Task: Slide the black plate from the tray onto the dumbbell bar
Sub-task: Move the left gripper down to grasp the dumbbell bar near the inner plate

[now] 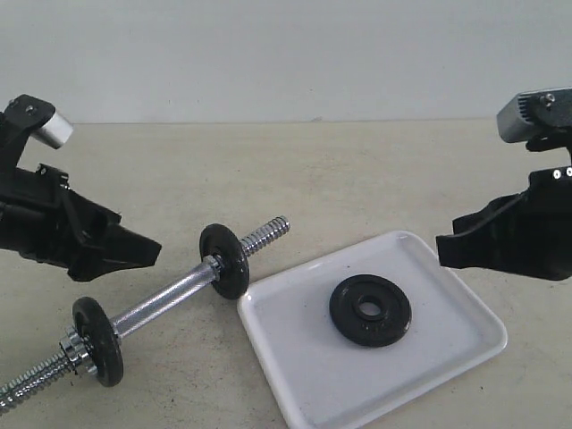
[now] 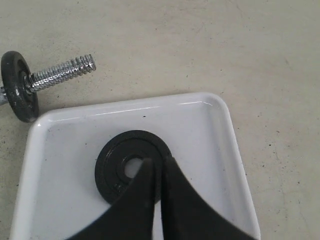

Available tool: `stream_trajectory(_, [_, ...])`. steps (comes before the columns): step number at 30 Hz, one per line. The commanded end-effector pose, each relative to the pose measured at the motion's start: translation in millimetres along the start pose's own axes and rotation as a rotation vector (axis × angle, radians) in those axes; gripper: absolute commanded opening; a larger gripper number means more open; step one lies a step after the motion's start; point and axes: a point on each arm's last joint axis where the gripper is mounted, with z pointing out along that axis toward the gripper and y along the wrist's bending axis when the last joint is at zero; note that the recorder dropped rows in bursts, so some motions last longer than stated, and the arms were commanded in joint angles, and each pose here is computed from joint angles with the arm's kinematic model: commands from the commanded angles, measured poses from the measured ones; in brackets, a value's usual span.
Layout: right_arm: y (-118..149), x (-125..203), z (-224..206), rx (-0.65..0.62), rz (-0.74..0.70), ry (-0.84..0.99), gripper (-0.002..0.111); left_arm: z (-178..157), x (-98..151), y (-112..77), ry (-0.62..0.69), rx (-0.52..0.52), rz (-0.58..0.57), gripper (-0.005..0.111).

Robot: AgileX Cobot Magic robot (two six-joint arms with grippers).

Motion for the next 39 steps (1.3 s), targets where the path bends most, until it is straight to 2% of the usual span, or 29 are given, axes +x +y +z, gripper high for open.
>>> stream_trajectory(1, [0, -3, 4, 0.000, 0.014, -0.018, 0.000, 14, -5, 3.0, 0.033, 0.034, 0.033, 0.074])
stream_trajectory(11, [0, -4, 4, -0.003, 0.025, -0.022, 0.000, 59, -12, -3.7, 0.160, 0.112, 0.158, 0.073])
stream_trajectory(17, [0, -5, 4, -0.001, 0.032, -0.036, 0.000, 83, -8, -1.9, 0.262, 0.063, 0.202, 0.073])
stream_trajectory(20, [0, -5, 4, -0.001, 0.032, -0.037, 0.000, 91, -7, -2.4, 0.271, 0.045, 0.218, 0.073])
stream_trajectory(39, [0, -7, 4, -0.003, 0.061, -0.061, 0.000, 102, -2, 3.8, 0.273, 0.003, 0.213, 0.063])
